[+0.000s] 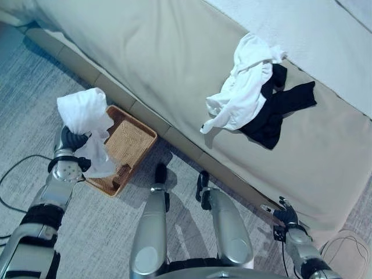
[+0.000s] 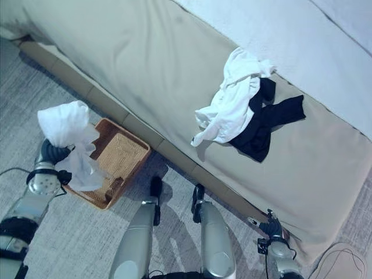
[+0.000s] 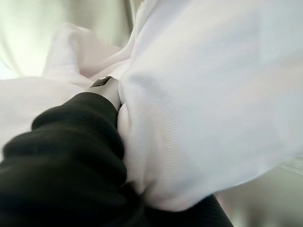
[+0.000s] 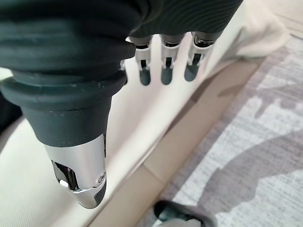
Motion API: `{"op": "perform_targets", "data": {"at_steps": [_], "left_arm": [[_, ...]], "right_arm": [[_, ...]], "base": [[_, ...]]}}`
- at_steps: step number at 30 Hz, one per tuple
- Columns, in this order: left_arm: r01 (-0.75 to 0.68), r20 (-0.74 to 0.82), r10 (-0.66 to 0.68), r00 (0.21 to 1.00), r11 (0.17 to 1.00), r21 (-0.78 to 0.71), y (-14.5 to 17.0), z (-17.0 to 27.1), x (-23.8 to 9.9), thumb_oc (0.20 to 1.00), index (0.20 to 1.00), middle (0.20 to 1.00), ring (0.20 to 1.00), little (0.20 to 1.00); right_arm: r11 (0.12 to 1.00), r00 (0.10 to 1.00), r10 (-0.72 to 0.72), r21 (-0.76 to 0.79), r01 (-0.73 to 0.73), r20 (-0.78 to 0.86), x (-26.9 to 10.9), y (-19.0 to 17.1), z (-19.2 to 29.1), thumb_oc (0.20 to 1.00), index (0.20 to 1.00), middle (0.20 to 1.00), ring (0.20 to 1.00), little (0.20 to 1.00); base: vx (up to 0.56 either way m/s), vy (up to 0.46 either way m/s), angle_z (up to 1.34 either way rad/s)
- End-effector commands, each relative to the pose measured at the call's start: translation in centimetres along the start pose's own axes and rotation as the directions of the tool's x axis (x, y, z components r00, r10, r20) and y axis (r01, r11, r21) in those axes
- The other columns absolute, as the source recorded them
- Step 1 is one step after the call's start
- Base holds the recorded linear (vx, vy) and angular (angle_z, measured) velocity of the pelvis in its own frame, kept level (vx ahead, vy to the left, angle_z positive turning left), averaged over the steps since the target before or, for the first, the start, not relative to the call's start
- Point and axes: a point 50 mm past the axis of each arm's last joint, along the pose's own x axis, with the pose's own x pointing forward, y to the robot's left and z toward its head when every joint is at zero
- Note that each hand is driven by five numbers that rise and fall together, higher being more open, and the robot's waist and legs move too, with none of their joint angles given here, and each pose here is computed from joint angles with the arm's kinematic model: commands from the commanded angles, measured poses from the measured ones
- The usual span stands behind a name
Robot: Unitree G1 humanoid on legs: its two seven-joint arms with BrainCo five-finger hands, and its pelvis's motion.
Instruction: Pick up clothes into the bucket
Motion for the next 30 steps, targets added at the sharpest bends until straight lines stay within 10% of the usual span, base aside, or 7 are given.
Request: {"op": "perform_targets", "data": {"at_steps": [1, 11, 13, 23, 30], "left_arm": [[-0.146, 0.071, 0.142, 0.987, 0.988, 0.055, 3.6, 1.3, 1.6, 0.200, 0.200, 0.200, 0.200, 0.200], [-0.183, 0.113, 0.166, 0.980, 0.969, 0.165, 5.2, 3.3, 3.7, 0.200, 0.200, 0.200, 0.200, 0.200], [-0.156, 0.066, 0.143, 0.987, 0.953, 0.261, 5.3, 2.6, 4.2, 1.000, 1.000, 1.000, 1.000, 1.000], [-0.081, -0.142, 0.119, 0.983, 0.965, 0.249, 3.5, 0.0, 4.0, 1.000, 1.000, 1.000, 1.000, 1.000], [-0.204, -0.400, 0.112, 0.910, 0.959, -0.196, -2.1, -4.8, -1.3, 1.000, 1.000, 1.000, 1.000, 1.000]], "right_arm": [[0.998, 0.996, -0.044, 0.046, 0.040, 0.079, -0.3, -0.8, 0.9, 1.000, 1.000, 1.000, 1.000, 1.000], [0.996, 0.988, -0.038, 0.090, 0.024, 0.152, -0.4, -0.1, 2.4, 1.000, 1.000, 1.000, 1.000, 1.000], [0.996, 0.985, -0.028, 0.083, 0.014, 0.171, -0.2, 0.2, 3.1, 1.000, 1.000, 1.000, 1.000, 1.000], [0.987, 0.941, -0.039, 0.160, -0.016, 0.336, -0.3, 0.7, 7.5, 1.000, 1.000, 1.000, 1.000, 1.000], [0.955, 0.592, -0.266, 0.292, 0.055, 0.761, -4.3, -1.8, 20.0, 1.000, 1.000, 1.000, 1.000, 1.000]], "base": [[0.01, 0.044, -0.09], [-0.01, 0.029, -0.07], [0.00, 0.051, -0.01], [0.00, 0.007, -0.01], [0.00, 0.006, -0.03]]}}
